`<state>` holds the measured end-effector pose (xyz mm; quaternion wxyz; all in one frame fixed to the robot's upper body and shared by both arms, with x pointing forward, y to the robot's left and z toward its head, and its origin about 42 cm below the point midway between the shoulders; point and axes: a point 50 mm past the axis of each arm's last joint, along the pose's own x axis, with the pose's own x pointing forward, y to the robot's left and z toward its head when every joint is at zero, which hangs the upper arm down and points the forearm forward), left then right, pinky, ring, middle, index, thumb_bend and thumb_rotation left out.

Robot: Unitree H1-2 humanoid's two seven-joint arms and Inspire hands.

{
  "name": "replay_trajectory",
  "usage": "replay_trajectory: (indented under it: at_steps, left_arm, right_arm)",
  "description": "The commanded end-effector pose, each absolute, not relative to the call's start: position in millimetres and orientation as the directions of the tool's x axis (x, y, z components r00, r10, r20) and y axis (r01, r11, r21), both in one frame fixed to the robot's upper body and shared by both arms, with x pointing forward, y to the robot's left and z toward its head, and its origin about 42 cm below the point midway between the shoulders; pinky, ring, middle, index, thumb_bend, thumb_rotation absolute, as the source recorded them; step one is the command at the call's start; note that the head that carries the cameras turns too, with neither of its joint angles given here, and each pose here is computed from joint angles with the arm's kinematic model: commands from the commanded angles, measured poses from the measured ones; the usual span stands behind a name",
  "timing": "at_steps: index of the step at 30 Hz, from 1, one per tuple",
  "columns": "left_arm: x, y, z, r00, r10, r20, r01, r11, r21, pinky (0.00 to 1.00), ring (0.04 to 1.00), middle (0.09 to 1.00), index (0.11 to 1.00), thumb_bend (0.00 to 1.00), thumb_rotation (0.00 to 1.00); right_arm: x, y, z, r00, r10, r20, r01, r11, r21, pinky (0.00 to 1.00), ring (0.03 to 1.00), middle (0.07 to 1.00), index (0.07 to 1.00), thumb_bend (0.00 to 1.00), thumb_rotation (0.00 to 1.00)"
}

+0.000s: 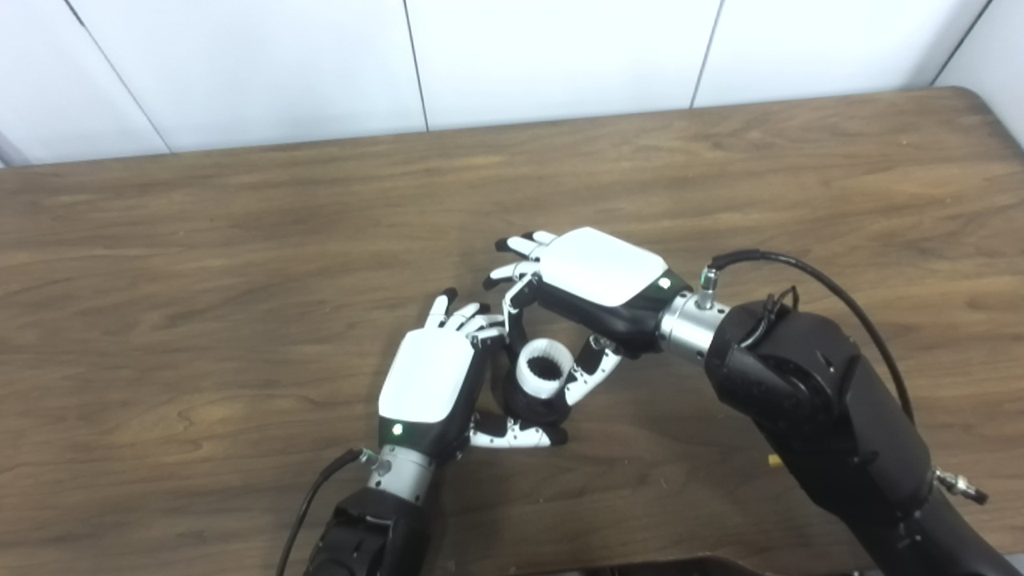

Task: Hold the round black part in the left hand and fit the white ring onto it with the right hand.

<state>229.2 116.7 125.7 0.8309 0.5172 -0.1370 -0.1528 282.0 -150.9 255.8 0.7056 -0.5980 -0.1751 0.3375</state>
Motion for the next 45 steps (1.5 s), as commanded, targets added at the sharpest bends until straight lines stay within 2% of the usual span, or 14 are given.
replay_trajectory:
  at_steps: [1, 45]
  left_arm:
    - [226.8, 110.4, 127.4, 0.904, -0.425, 0.048, 0.144, 0.408, 0.901, 1.0, 0.87, 0.767, 0.484, 0.52, 0.05]
    - [228.1, 107.8, 128.1, 0.902, -0.429, 0.051, 0.142, 0.407, 0.902, 1.0, 0.873, 0.767, 0.484, 0.52, 0.05]
  right_arm:
    - [280.7, -147.5, 270.3, 0.704, 0.703, -0.1, -0.211, 0.073, -0.975, 1.0, 0.989, 0.867, 0.484, 0.52, 0.13]
    - [279.7, -147.6, 258.0, 0.699, 0.705, -0.119, -0.233, 0.068, -0.97, 0.97, 0.983, 0.866, 0.484, 0.52, 0.13]
